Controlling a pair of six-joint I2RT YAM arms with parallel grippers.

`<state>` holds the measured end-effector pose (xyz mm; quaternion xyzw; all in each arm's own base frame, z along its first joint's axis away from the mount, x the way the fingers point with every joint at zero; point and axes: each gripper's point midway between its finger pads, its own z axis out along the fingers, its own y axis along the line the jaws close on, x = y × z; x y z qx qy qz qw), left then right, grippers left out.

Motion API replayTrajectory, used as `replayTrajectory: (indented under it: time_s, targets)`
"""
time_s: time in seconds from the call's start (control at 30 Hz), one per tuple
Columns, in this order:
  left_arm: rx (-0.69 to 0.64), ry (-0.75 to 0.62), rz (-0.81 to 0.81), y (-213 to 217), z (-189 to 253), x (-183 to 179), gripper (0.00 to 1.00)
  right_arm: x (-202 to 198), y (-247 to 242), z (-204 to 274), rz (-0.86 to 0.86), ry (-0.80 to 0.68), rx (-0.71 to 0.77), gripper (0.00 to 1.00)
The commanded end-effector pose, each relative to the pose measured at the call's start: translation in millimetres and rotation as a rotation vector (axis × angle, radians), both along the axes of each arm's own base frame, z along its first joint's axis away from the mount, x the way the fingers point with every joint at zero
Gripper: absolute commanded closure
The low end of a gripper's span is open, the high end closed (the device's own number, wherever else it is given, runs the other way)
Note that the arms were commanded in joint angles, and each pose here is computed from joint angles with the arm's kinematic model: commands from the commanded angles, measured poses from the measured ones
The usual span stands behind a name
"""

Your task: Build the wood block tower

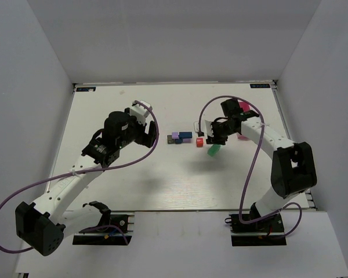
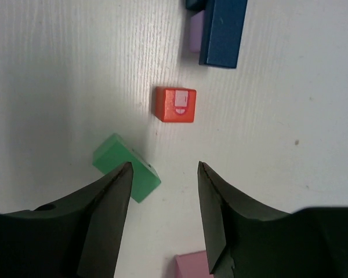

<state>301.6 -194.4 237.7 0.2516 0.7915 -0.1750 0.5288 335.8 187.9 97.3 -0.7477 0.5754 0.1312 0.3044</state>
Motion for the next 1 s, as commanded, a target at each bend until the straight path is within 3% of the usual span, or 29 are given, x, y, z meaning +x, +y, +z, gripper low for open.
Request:
replayTrajectory:
  time_s: [0.0, 0.13, 0.5, 0.97]
  targets:
    - [-0.038, -0.033, -0.018, -3, 13, -5, 0.11, -6, -17, 2, 0.036, -0.050, -0.036, 0.45]
    - [-0.041, -0.032, -0.026, -4, 13, -6, 0.11, -14, -28, -2, 0.099, -0.082, -0.070, 0.40]
    - [-0.041, -0.032, -0.026, -4, 13, -6, 0.11, -9, -23, -1, 0.225, -0.212, -0.084, 0.39]
    - [-0.041, -0.032, -0.026, -4, 13, -6, 0.11, -22, -31, -31, 0.350, -0.119, -0.191, 0.39]
